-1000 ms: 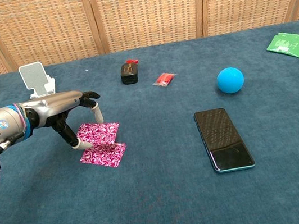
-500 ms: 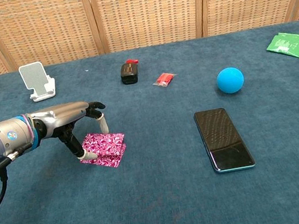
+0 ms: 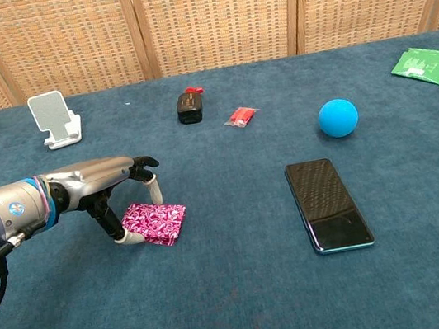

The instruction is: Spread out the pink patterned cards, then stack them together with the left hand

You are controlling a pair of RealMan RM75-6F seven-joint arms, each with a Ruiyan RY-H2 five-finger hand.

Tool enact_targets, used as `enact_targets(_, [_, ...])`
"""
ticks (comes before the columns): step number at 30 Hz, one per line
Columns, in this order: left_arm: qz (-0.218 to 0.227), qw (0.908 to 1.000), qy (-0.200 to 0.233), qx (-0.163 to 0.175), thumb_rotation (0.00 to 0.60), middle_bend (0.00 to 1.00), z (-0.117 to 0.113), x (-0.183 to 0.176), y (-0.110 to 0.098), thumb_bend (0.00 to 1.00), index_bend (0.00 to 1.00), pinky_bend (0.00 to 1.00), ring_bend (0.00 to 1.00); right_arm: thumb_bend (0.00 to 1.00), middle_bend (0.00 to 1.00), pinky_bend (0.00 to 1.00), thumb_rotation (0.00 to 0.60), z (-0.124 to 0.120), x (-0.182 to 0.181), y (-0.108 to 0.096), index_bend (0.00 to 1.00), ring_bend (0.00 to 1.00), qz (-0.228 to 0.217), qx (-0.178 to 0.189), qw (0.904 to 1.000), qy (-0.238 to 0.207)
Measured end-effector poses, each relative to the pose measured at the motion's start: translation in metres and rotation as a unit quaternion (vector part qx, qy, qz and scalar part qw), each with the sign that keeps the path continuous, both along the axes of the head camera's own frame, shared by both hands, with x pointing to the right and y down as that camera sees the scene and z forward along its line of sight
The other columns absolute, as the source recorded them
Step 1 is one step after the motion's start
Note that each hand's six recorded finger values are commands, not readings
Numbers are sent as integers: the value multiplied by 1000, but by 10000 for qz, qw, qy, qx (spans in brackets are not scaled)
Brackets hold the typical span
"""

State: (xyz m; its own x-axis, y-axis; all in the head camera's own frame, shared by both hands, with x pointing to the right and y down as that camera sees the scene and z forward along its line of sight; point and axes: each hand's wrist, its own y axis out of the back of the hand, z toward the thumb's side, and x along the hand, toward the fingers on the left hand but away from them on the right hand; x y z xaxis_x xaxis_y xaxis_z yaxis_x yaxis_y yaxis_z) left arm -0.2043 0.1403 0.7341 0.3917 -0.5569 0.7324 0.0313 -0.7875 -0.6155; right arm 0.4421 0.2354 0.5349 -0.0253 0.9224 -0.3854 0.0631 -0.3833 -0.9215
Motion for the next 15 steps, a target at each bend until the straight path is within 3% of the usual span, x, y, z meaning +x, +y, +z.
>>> enact_targets(15, [101,9999,-91,25,600,0,7,-7,1,247,603,0,0,0,0,0,600,1,-1,0,0,0,-11,-15,10000,20])
